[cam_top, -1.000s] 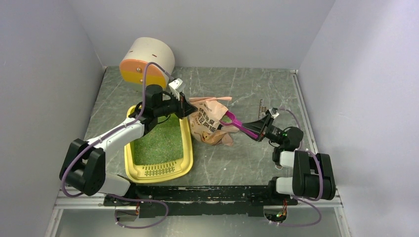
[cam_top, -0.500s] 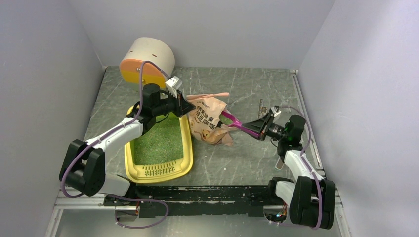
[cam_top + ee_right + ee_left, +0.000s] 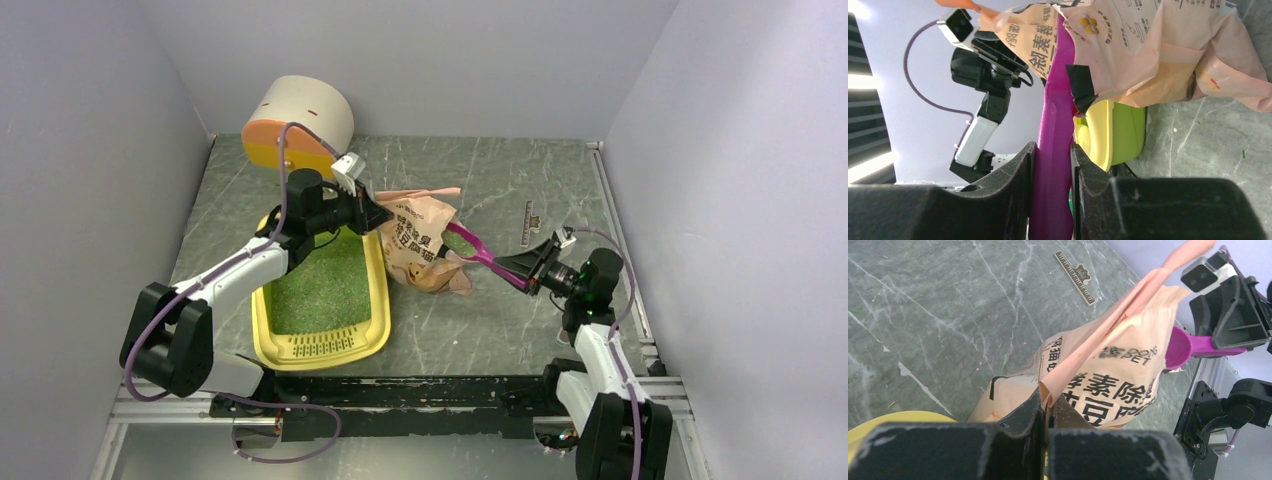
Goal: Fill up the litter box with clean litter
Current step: 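Scoop the cat litter from the cat litter bag.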
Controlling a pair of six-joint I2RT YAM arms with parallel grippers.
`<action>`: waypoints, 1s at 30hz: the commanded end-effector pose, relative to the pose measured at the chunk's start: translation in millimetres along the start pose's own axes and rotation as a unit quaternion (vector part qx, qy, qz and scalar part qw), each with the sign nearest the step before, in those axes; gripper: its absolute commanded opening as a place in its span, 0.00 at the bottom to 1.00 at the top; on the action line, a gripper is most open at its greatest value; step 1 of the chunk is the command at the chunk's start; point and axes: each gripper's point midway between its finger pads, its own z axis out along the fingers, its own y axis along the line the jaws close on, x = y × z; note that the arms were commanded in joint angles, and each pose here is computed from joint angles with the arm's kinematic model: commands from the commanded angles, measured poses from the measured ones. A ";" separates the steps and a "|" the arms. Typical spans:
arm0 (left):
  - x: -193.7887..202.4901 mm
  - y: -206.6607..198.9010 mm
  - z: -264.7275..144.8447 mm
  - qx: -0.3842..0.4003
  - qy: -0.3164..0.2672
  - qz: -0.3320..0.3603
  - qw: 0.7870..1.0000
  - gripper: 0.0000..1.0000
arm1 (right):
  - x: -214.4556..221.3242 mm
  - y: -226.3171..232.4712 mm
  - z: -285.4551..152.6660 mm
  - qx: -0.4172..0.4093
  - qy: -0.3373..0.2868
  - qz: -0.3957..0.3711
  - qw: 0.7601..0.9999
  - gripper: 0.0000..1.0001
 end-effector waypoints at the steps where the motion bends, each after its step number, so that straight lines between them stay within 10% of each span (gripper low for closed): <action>1: -16.5 21.7 -3.2 -0.033 -0.032 -0.012 0.999 0.05 | -7.3 9.6 -9.1 -0.005 -0.029 0.002 1.000 0.00; 30: -9.8 34.5 4.0 -0.041 -0.017 -0.042 0.998 0.05 | -5.5 48.6 -31.9 -0.028 -0.069 -0.038 0.996 0.00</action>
